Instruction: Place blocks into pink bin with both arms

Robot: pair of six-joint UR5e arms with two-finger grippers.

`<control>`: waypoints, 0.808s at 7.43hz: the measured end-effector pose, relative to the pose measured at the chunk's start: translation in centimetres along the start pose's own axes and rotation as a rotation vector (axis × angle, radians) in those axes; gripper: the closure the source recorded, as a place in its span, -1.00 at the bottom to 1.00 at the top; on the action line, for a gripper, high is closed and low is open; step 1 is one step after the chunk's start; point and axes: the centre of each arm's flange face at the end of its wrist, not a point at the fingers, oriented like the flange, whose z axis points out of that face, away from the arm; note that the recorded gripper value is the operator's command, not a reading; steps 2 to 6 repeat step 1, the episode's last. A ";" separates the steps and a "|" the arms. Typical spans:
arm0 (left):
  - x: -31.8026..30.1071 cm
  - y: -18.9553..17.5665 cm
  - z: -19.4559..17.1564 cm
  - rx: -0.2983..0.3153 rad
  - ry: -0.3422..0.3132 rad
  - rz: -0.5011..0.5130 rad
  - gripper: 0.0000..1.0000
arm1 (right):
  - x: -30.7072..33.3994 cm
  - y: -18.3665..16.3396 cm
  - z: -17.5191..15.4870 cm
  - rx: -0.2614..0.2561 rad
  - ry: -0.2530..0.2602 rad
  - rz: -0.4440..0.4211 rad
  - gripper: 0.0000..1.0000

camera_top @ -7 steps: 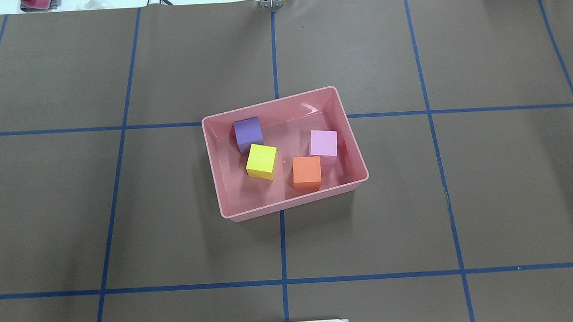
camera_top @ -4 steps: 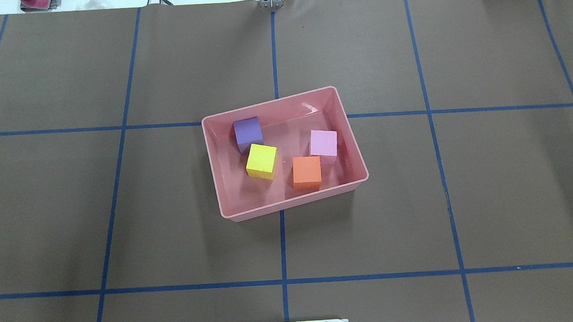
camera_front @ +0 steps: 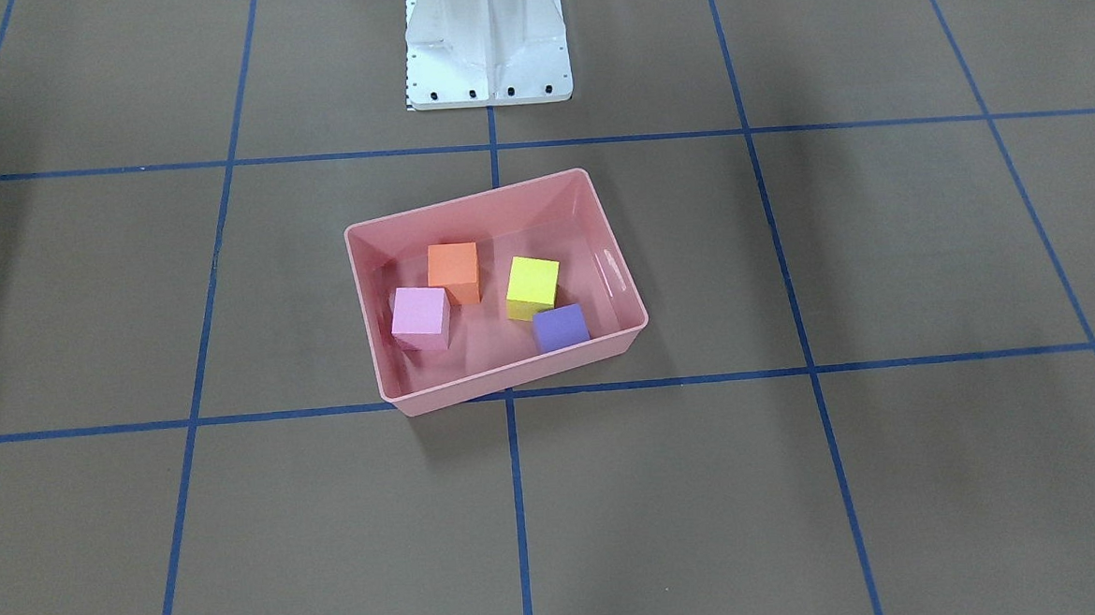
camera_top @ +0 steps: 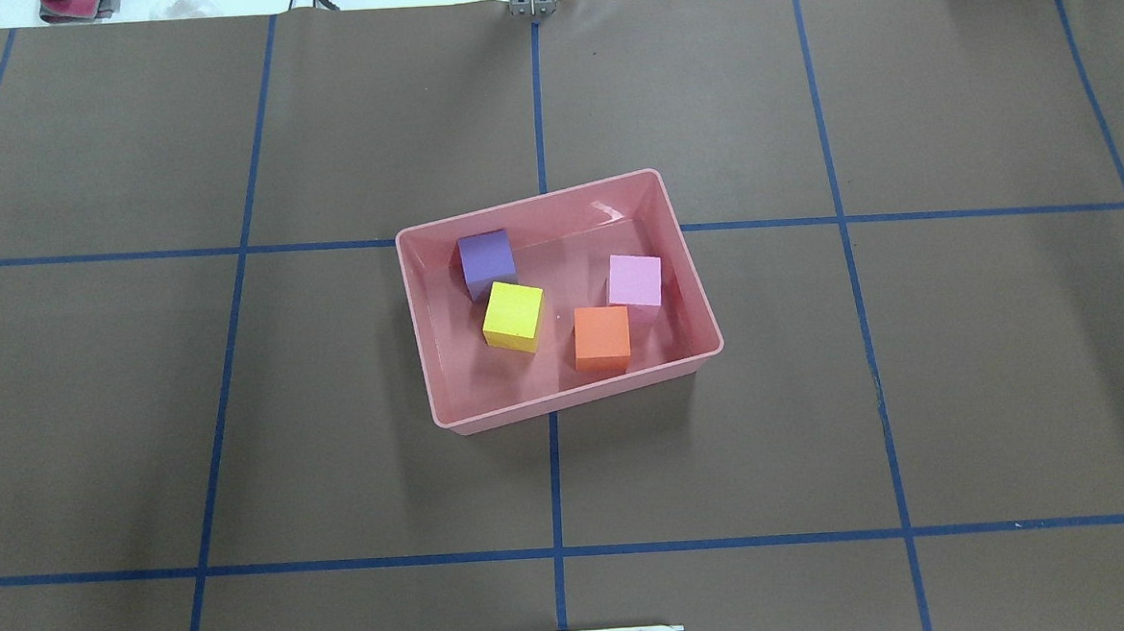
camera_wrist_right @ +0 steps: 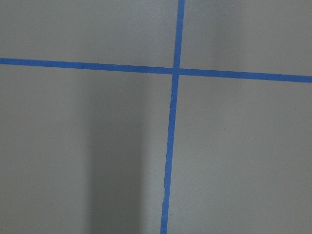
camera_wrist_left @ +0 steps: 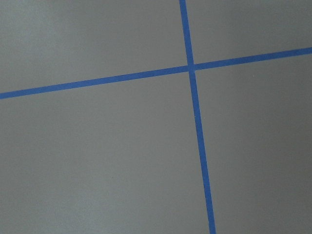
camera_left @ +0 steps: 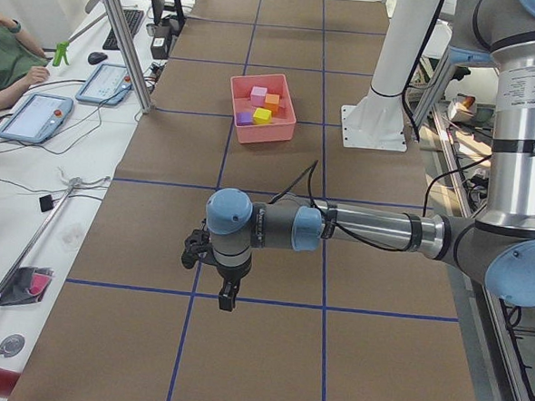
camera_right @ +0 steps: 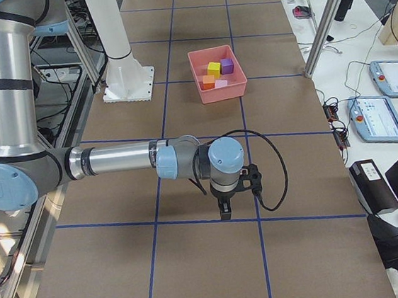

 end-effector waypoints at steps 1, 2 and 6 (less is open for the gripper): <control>-0.1 0.0 0.1 -0.001 0.000 -0.001 -1.00 | 0.0 0.0 0.0 0.000 0.000 0.000 -1.00; -0.1 0.0 0.1 -0.001 0.000 -0.001 -1.00 | 0.0 0.0 0.0 0.000 0.000 0.000 -1.00; -0.1 0.0 0.1 -0.001 0.000 -0.001 -1.00 | 0.0 0.0 0.0 0.000 0.000 0.000 -1.00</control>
